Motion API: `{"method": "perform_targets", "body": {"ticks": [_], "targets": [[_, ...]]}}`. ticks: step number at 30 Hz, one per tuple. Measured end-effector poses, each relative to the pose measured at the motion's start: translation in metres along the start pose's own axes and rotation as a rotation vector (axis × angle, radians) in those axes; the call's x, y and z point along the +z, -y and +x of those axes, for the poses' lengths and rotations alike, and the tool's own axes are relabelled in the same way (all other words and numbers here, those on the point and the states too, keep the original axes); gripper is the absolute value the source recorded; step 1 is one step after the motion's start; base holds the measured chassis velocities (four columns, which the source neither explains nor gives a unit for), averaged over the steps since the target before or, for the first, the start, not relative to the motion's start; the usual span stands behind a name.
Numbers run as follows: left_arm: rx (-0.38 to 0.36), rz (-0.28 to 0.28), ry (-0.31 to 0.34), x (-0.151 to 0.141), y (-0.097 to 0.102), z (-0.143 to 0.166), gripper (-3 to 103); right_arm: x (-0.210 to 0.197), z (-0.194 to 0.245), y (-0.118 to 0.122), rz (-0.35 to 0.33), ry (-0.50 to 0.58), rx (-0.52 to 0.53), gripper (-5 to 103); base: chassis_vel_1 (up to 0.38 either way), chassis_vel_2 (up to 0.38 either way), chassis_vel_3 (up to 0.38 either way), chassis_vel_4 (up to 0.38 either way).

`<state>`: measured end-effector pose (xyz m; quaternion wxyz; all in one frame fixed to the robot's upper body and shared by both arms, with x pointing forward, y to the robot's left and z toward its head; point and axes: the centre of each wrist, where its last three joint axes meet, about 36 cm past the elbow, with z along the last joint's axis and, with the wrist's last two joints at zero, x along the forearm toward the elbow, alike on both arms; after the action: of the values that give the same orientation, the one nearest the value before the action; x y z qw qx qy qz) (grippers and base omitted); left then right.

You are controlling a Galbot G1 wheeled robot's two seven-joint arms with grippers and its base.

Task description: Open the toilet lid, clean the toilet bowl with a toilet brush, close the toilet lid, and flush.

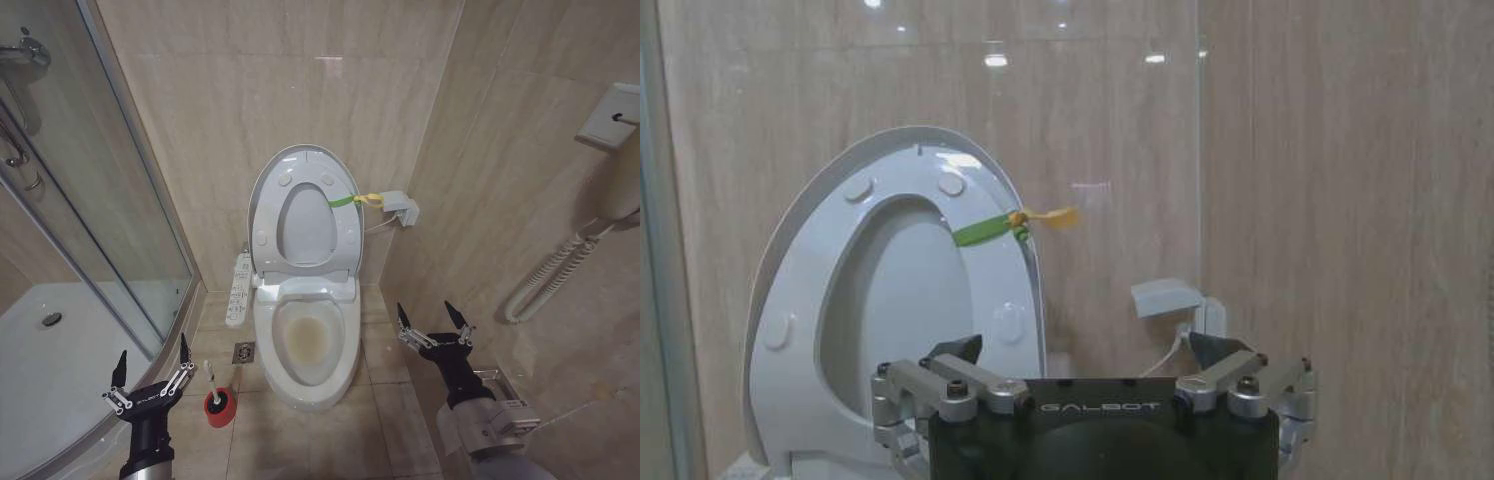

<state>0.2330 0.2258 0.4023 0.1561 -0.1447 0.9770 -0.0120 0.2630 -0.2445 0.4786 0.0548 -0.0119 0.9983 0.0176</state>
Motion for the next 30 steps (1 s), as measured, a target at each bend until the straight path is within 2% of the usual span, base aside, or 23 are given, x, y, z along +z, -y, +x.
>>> {"method": "perform_targets", "body": {"ticks": [12,16,17,20,21,24,27,30], "targets": [[0.0,0.0,0.0,0.0,0.0,0.0,99,0.003,-0.001,0.002,0.003,-0.003,0.0,100,0.0,0.0,0.0,0.0],[0.0,0.0,0.0,0.0,0.0,0.0,99,0.033,-0.011,0.032,0.028,-0.037,0.001,100,0.0,0.0,0.0,0.0],[0.0,0.0,0.0,0.0,0.0,0.0,99,0.033,-0.011,0.032,0.028,-0.037,0.001,100,0.0,0.0,0.0,0.0],[0.0,0.0,0.0,0.0,0.0,0.0,99,0.061,-0.019,0.069,0.047,-0.064,0.011,100,0.0,0.0,0.0,0.0],[0.0,0.0,0.0,0.0,0.0,0.0,99,0.061,-0.019,0.069,0.047,-0.064,0.011,100,0.0,0.0,0.0,0.0],[0.0,0.0,0.0,0.0,0.0,0.0,99,0.083,-0.022,0.106,0.06,-0.085,0.03,100,0.0,0.0,0.0,0.0],[0.0,0.0,0.0,0.0,0.0,0.0,99,0.09,-0.023,0.118,0.063,-0.09,0.037,100,0.0,0.0,0.0,0.0],[0.0,0.0,0.0,0.0,0.0,0.0,99,0.09,-0.023,0.119,0.063,-0.09,0.037,100,0.0,0.0,0.0,0.0]]}}
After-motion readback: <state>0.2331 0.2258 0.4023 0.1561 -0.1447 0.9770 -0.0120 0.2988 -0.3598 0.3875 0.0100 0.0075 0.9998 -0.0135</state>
